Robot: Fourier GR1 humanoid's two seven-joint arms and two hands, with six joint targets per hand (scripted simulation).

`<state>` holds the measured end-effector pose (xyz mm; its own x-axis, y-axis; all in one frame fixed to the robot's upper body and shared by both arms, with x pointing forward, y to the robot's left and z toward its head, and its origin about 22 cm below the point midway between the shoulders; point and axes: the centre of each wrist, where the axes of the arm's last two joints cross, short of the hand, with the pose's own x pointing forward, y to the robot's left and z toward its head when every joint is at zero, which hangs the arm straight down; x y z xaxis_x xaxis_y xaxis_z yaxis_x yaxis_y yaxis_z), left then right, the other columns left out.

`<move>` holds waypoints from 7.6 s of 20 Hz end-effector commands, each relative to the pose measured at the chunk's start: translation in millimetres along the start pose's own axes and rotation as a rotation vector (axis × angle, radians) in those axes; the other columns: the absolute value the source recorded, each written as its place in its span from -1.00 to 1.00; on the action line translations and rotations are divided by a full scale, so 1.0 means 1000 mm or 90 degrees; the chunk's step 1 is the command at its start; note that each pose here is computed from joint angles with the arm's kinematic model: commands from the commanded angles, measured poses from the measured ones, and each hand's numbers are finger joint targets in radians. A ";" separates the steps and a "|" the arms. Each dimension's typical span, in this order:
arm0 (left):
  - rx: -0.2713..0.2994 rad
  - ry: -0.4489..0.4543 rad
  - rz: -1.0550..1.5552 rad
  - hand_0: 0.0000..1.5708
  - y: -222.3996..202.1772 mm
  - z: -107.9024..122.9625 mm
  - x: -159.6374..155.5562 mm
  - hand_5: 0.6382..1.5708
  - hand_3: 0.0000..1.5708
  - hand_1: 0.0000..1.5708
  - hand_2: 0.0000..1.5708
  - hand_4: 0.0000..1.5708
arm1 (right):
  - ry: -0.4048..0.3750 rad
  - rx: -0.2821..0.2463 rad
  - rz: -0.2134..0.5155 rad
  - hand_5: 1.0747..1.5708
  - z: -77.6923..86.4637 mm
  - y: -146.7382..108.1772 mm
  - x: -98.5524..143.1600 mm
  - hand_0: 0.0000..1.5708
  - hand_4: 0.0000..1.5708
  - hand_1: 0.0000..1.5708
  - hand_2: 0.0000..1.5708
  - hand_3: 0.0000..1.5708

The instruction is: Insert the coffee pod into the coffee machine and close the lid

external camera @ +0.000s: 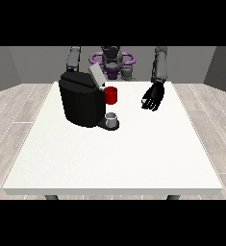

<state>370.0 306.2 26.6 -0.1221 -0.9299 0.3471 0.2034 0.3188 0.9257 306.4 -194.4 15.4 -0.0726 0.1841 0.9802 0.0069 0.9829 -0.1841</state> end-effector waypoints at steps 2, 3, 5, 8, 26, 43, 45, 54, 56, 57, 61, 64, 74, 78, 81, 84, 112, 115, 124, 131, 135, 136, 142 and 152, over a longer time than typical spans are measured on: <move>-0.064 0.030 -0.065 -0.04 -0.002 -0.008 0.003 1.00 -0.02 -0.04 0.18 -0.56 | 0.009 0.003 0.002 1.00 0.005 0.011 -0.017 -1.00 -1.00 -1.00 -1.00 -1.00; -0.086 0.047 -0.056 -0.05 -0.009 0.004 -0.023 1.00 0.03 -0.05 0.20 -0.53 | 0.019 0.010 0.003 1.00 0.009 0.012 -0.001 -1.00 -1.00 -1.00 -1.00 -1.00; -0.076 0.018 -0.066 -0.07 -0.007 -0.007 -0.007 1.00 0.08 -0.07 0.22 -0.50 | 0.021 0.001 -0.009 1.00 -0.004 -0.001 -0.010 -1.00 -1.00 -1.00 -1.00 -1.00; -0.109 0.010 -0.061 0.11 -0.012 -0.009 0.003 1.00 0.17 0.11 0.30 -0.47 | 0.065 -0.017 -0.009 1.00 0.022 -0.017 -0.054 -1.00 -1.00 -1.00 -1.00 -1.00; -0.121 -0.098 0.048 0.79 0.034 -0.043 0.054 1.00 0.69 0.79 0.77 -0.31 | 0.129 -0.028 0.057 1.00 0.015 -0.015 -0.060 -1.00 -1.00 -1.00 -1.00 -1.00; -0.055 -0.103 0.099 0.57 0.156 -0.069 0.124 1.00 0.61 0.57 0.61 -0.36 | 0.057 -0.002 0.034 1.00 -0.009 -0.001 -0.018 -1.00 -1.00 -1.00 -1.00 -1.00; -0.035 -0.101 0.124 0.52 0.175 -0.063 0.104 1.00 0.60 0.52 0.58 -0.38 | 0.042 0.001 0.029 1.00 -0.009 -0.010 -0.011 -1.00 -1.00 -1.00 -1.00 -1.00; 0.047 -0.100 0.077 0.56 0.212 -0.060 0.116 1.00 0.58 0.56 0.64 -0.39 | -0.031 -0.030 0.024 1.00 -0.031 -0.011 0.027 -1.00 -0.66 -1.00 -1.00 -1.00; 0.049 -0.118 0.066 0.58 0.211 -0.061 0.123 1.00 0.59 0.58 0.64 -0.39 | -0.043 -0.045 0.017 1.00 -0.042 -0.013 0.041 -1.00 -0.76 -1.00 -1.00 -1.00; 0.037 -0.112 0.065 0.61 0.225 -0.059 0.128 1.00 0.60 0.61 0.66 -0.41 | -0.017 -0.040 0.025 1.00 -0.038 -0.023 0.030 -1.00 -1.00 -1.00 -1.00 -1.00; 0.045 -0.112 0.067 0.52 0.223 -0.061 0.127 1.00 0.59 0.52 0.64 -0.38 | -0.035 -0.052 0.030 1.00 -0.038 -0.003 0.037 -1.00 -0.92 -1.00 -1.00 -1.00; 0.062 -0.135 0.034 0.51 0.231 -0.060 0.141 1.00 0.55 0.51 0.60 -0.41 | -0.058 -0.053 0.025 1.00 -0.045 -0.015 0.039 -1.00 -0.87 -1.00 -1.00 -1.00; 0.011 -0.146 0.064 0.53 0.217 -0.068 0.148 1.00 0.54 0.53 0.59 -0.44 | -0.024 -0.073 0.034 1.00 -0.036 -0.013 0.014 -1.00 -0.96 -1.00 -1.00 -1.00; 0.023 -0.123 0.074 0.52 0.217 -0.069 0.141 1.00 0.53 0.52 0.59 -0.47 | -0.026 -0.049 0.039 1.00 -0.036 -0.020 0.020 -1.00 -0.78 -1.00 -1.00 -1.00; 0.043 -0.150 0.044 0.49 0.239 -0.064 0.169 1.00 0.51 0.49 0.58 -0.48 | -0.040 -0.079 0.041 1.00 -0.046 -0.020 0.017 -1.00 -1.00 -1.00 -1.00 -1.00; 0.046 -0.135 0.071 0.56 0.234 -0.064 0.139 1.00 0.53 0.56 0.60 -0.48 | -0.044 -0.056 0.035 1.00 -0.045 -0.021 0.036 -1.00 -1.00 -1.00 -1.00 -1.00; 0.153 -0.145 -0.017 0.45 0.233 -0.062 0.126 1.00 0.23 0.45 0.45 -1.00 | -0.069 -0.059 0.038 1.00 -0.053 -0.036 0.053 -1.00 -1.00 -1.00 -1.00 -1.00; 0.167 -0.162 -0.022 0.59 0.264 -0.052 0.129 1.00 0.22 0.59 0.54 -1.00 | -0.061 -0.067 0.025 1.00 -0.048 -0.010 0.047 -1.00 -0.95 -1.00 -1.00 -1.00; 0.190 -0.184 -0.062 0.56 0.247 -0.053 0.115 1.00 0.13 0.56 0.49 -1.00 | -0.068 -0.067 0.055 1.00 -0.047 -0.031 0.043 -1.00 -0.72 -1.00 -1.00 -1.00; 0.237 -0.195 -0.116 -0.05 0.277 -0.041 0.117 1.00 -0.17 -0.05 0.11 -1.00 | -0.090 -0.066 0.042 1.00 -0.055 -0.012 0.058 -1.00 -0.86 -1.00 -1.00 -1.00; 0.199 -0.180 -0.106 -1.00 0.258 -0.051 0.122 1.00 -0.35 -1.00 -0.19 -1.00 | -0.062 -0.074 0.057 1.00 -0.060 -0.025 0.056 -1.00 -0.74 -1.00 -1.00 -1.00; 0.230 -0.178 -0.137 -1.00 0.269 -0.047 0.129 1.00 -0.38 -1.00 -0.21 -1.00 | -0.073 -0.085 0.061 1.00 -0.060 -0.026 0.049 -1.00 -0.81 -1.00 -1.00 -1.00; 0.219 -0.166 -0.116 -1.00 0.271 -0.045 0.114 1.00 -0.51 -1.00 -0.39 -1.00 | -0.073 -0.068 0.040 1.00 -0.056 -0.007 0.055 -1.00 -0.78 -1.00 -1.00 -1.00; 0.065 -0.179 -0.038 -1.00 0.154 -0.074 0.118 1.00 -1.00 -1.00 -1.00 -1.00 | 0.077 -0.125 0.040 1.00 -0.024 -0.060 -0.030 -1.00 -1.00 -1.00 -1.00 -1.00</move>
<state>462.1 245.6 242.2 -0.3820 -0.8904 0.2474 -0.0067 0.2704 0.9627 345.0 -232.2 24.8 -0.0218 0.2414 0.9702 0.1662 0.9578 -0.2345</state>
